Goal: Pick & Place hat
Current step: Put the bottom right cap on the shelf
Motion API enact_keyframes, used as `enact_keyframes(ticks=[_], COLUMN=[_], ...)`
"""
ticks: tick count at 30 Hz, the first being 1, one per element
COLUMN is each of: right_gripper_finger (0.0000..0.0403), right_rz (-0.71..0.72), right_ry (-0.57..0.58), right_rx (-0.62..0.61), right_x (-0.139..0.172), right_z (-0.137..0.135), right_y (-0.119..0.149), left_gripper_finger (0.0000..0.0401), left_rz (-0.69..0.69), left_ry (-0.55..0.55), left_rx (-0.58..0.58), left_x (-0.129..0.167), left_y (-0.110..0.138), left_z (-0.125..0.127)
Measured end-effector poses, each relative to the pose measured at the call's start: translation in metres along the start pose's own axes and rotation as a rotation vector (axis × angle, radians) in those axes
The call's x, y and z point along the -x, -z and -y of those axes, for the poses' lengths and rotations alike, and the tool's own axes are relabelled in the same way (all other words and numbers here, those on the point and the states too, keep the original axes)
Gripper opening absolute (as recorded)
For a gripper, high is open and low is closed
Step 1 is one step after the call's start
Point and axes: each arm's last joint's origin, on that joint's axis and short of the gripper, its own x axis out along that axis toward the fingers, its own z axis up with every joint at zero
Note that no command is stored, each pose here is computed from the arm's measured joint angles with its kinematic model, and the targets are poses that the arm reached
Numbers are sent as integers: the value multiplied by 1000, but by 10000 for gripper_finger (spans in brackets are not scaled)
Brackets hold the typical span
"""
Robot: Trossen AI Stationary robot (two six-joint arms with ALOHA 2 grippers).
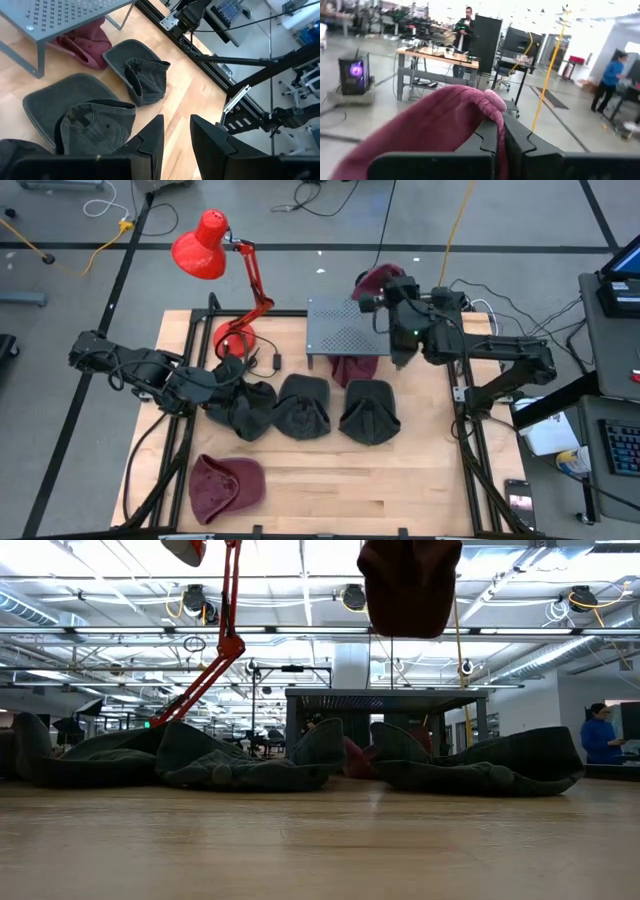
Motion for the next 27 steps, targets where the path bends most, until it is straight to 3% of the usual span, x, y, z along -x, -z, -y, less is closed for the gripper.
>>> enact_keyframes(ticks=[13, 19, 27], right_gripper_finger=[0, 0, 0], right_rz=[-11, -21, -35], right_ry=[82, 118, 117], right_rx=[-23, 74, 309], right_x=[-29, -44, -44], right_z=[-54, -63, -63], right_y=[20, 30, 30], left_gripper_finger=[97, 97, 97], left_rz=[-20, -21, -49], left_ry=[13, 14, 32], left_rx=[53, 52, 29], left_x=[0, 0, 0], left_y=[1, 1, 1], left_z=[0, 0, 1])
